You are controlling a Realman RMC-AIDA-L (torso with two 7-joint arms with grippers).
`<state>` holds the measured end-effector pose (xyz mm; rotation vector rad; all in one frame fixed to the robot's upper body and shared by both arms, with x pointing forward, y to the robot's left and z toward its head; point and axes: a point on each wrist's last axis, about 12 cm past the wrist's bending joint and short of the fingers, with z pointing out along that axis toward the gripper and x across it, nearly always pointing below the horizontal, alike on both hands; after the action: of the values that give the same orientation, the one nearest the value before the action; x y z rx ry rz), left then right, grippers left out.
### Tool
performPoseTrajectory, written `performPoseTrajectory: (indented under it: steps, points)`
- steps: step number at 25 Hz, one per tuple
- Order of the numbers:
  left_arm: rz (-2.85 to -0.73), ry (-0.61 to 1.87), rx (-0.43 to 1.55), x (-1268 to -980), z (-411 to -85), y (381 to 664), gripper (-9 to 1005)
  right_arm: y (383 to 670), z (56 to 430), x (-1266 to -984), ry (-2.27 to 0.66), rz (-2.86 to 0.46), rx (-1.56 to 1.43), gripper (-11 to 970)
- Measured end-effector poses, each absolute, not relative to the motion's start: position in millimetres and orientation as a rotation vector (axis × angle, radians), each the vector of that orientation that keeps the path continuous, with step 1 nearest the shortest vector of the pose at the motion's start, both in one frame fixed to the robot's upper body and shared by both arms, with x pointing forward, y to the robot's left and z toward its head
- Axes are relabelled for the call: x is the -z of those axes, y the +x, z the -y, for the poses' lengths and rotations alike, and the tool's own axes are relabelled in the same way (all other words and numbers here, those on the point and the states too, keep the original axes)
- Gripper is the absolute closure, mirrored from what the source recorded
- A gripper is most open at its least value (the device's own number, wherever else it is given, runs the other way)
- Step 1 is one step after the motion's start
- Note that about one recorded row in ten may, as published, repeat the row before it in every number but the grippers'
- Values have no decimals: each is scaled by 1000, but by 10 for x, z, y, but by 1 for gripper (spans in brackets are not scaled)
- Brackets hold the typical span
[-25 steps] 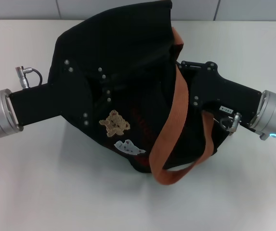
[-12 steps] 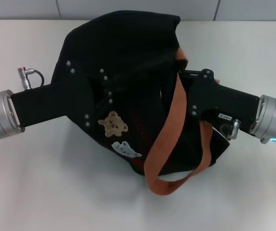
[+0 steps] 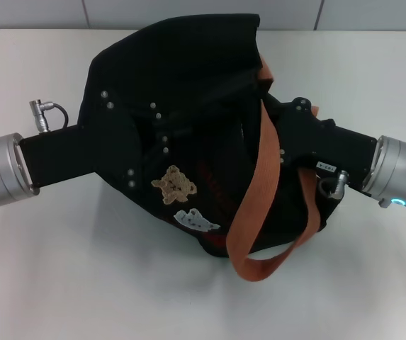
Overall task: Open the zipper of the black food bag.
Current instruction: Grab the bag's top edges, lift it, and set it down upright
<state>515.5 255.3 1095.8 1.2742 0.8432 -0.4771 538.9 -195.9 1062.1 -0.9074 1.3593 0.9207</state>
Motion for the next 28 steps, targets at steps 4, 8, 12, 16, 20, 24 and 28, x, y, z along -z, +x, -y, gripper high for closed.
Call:
performPoseTrajectory:
  steps: [4, 8, 12, 16, 20, 24, 28]
  points:
    - [-843, 1274, 477, -10959, -2552, 5157, 897, 5377, 1972, -10610, -901, -1362, -917, 900]
    - [-842, 1274, 477, -10960, -2551, 5157, 896, 5351, 2001, -10588, -895, -1366, -909, 942]
    - [-841, 1274, 478, -10960, -2551, 5156, 896, 5329, 2031, -10576, -890, -1366, -904, 961]
    - [-840, 1273, 477, -10962, -2555, 5153, 895, 5330, 2053, -10576, -884, -1366, -894, 961]
    - [-835, 1262, 484, -10972, -2565, 5142, 894, 5331, 2099, -10601, -846, -1322, -842, 961]
    - [-836, 1251, 486, -10979, -2568, 5143, 893, 5338, 2102, -10619, -906, -1233, -722, 961]
    - [-844, 1247, 488, -10970, -2562, 5149, 893, 5347, 2055, -10605, -1015, -1132, -567, 961]
